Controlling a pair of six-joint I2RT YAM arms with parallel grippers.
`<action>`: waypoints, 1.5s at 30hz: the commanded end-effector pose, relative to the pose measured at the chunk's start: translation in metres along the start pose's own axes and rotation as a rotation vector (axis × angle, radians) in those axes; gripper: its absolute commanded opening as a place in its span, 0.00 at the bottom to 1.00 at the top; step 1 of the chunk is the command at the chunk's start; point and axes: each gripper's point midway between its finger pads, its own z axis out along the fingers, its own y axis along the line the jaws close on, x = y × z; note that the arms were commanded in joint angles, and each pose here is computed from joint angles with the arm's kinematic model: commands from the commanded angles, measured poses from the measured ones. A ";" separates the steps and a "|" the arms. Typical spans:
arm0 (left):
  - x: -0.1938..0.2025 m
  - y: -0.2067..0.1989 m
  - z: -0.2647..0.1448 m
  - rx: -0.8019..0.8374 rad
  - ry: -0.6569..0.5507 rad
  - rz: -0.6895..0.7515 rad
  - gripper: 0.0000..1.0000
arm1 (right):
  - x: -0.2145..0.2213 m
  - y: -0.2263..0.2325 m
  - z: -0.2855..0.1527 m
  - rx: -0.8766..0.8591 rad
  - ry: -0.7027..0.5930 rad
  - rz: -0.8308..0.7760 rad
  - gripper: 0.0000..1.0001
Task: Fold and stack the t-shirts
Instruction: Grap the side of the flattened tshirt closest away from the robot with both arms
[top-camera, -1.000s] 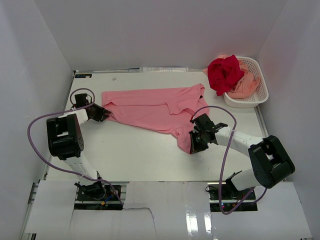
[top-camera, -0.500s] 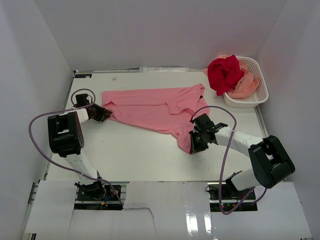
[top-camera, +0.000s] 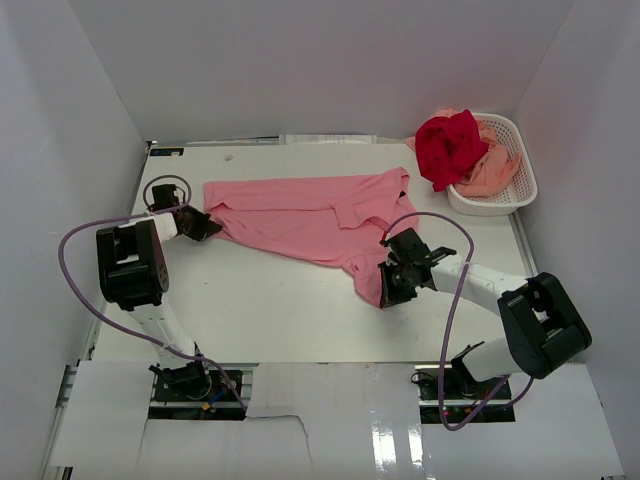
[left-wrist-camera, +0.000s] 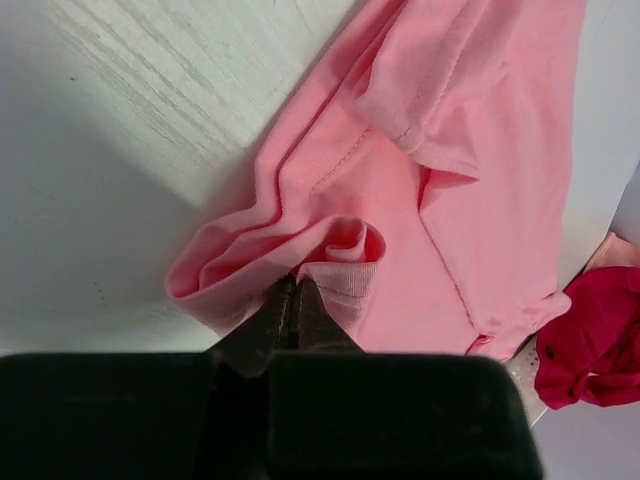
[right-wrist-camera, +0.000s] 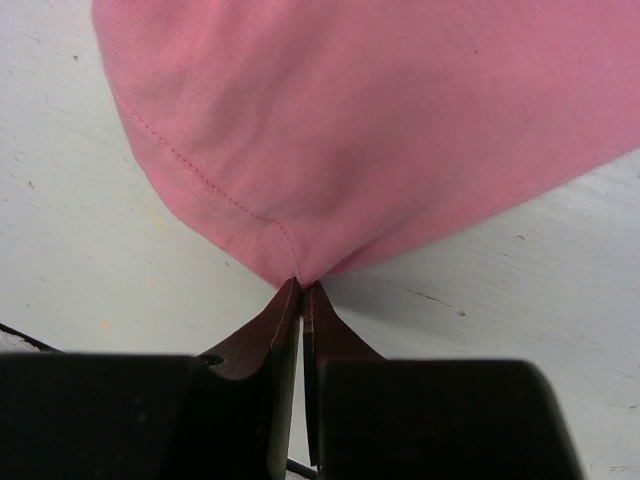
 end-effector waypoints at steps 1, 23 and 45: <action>-0.010 -0.021 -0.019 0.024 -0.032 0.053 0.00 | 0.046 -0.028 0.006 0.112 0.143 0.010 0.08; 0.052 0.015 -0.117 -0.016 -0.015 0.167 0.00 | 0.045 -0.001 -0.042 0.019 0.110 0.032 0.08; 0.027 0.035 -0.135 -0.056 -0.086 0.132 0.00 | -0.027 0.008 -0.096 0.050 -0.089 0.034 0.08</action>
